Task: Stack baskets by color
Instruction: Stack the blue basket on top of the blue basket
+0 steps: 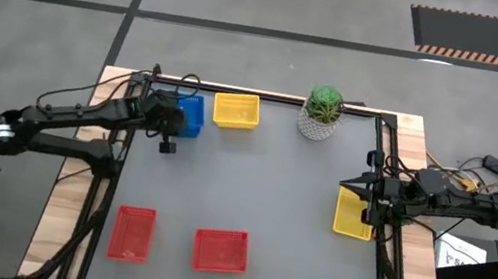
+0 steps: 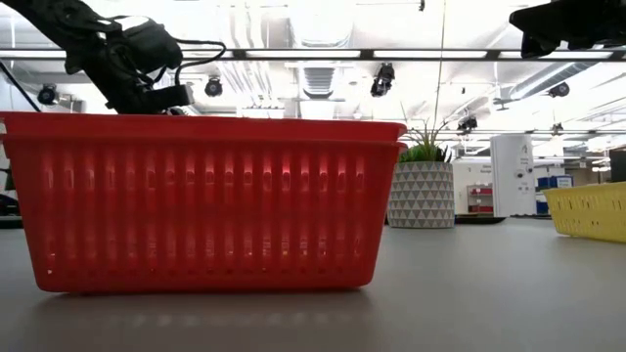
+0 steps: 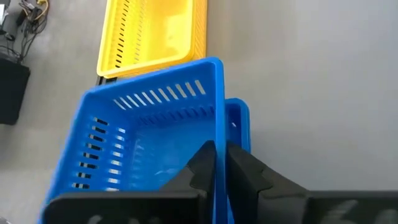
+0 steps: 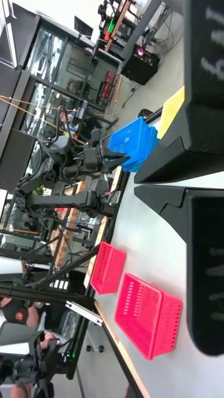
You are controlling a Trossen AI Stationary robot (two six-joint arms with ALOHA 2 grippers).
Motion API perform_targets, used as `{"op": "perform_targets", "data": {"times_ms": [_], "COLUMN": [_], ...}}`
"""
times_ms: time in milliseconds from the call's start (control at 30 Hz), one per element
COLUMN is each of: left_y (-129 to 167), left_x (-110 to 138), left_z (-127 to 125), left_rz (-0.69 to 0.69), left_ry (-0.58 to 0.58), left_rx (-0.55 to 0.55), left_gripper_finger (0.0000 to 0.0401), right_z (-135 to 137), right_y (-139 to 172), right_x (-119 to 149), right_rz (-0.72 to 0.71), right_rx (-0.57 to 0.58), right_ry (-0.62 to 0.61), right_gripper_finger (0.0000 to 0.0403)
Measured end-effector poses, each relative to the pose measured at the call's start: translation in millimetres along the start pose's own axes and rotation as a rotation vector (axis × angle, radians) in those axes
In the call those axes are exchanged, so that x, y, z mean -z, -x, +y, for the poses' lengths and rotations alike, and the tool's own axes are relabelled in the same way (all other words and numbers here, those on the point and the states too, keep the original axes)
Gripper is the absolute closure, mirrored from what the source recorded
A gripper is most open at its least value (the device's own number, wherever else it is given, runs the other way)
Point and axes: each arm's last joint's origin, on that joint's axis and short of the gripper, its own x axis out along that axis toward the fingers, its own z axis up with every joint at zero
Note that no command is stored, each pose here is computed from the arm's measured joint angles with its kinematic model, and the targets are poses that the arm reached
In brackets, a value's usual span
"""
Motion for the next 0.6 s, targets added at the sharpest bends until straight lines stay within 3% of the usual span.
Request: {"op": "perform_targets", "data": {"times_ms": [333, 600], "left_y": [0, 13], "left_x": [0, -14], "left_z": [1, 10], "left_rz": [0.009, -0.059], "left_ry": [0.025, 0.061], "left_rx": [-0.024, -0.060], "left_gripper_finger": [0.0339, 0.0336], "right_z": [0, 0], "right_y": [0, 0], "right_x": [0, 0], "right_rz": [0.000, 0.000], "right_rx": [0.000, 0.000], "right_ry": [0.000, 0.000], "right_gripper_finger": [0.0394, 0.0394]}}
